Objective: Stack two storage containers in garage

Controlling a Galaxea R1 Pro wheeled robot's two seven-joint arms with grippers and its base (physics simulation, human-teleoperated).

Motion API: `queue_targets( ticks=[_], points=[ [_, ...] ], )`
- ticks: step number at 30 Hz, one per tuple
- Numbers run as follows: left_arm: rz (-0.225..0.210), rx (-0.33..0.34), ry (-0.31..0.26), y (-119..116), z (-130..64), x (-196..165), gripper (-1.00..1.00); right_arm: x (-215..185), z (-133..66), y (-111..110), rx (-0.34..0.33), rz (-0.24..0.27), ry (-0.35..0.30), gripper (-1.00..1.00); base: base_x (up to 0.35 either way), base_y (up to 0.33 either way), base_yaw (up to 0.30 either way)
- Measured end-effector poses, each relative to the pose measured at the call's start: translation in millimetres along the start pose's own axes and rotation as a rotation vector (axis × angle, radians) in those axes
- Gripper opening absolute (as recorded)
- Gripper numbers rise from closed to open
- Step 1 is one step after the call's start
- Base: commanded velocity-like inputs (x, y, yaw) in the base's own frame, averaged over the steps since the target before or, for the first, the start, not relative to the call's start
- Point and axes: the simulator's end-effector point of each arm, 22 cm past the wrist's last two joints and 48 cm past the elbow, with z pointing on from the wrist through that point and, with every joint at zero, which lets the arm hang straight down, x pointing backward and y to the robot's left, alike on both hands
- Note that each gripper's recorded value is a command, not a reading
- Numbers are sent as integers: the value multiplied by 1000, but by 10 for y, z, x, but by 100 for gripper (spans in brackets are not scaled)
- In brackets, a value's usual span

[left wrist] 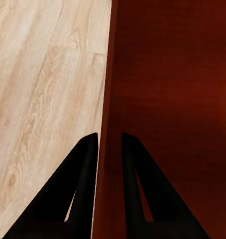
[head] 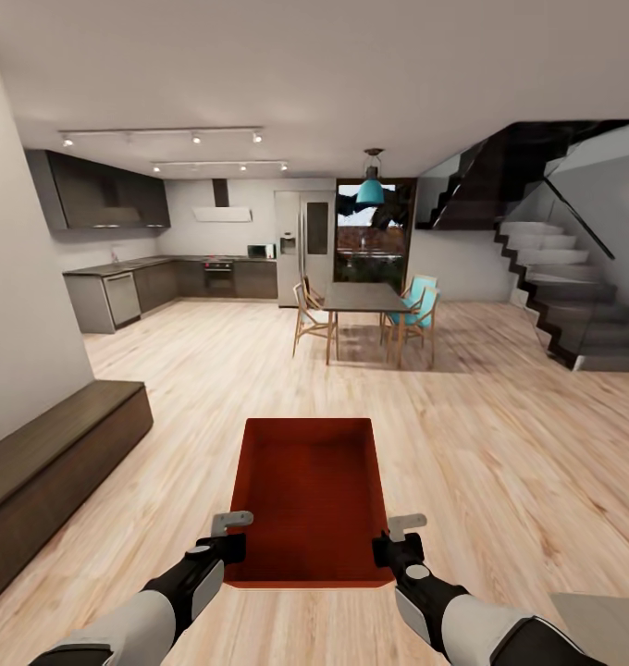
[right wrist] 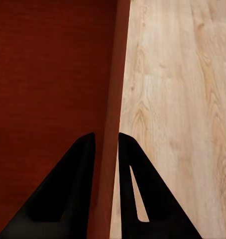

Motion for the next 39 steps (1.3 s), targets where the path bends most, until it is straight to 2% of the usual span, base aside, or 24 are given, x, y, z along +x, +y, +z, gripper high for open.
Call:
queue_targets(
  ticks=[27,39],
  points=[
    [0,0,0,0,0,1,-100,3,0,0,0,1,0,-100,321,0,-2],
    [0,1,0,-2,0,1,-100,3,-1,-1,0,1,0,-100,321,0,-179]
  ],
)
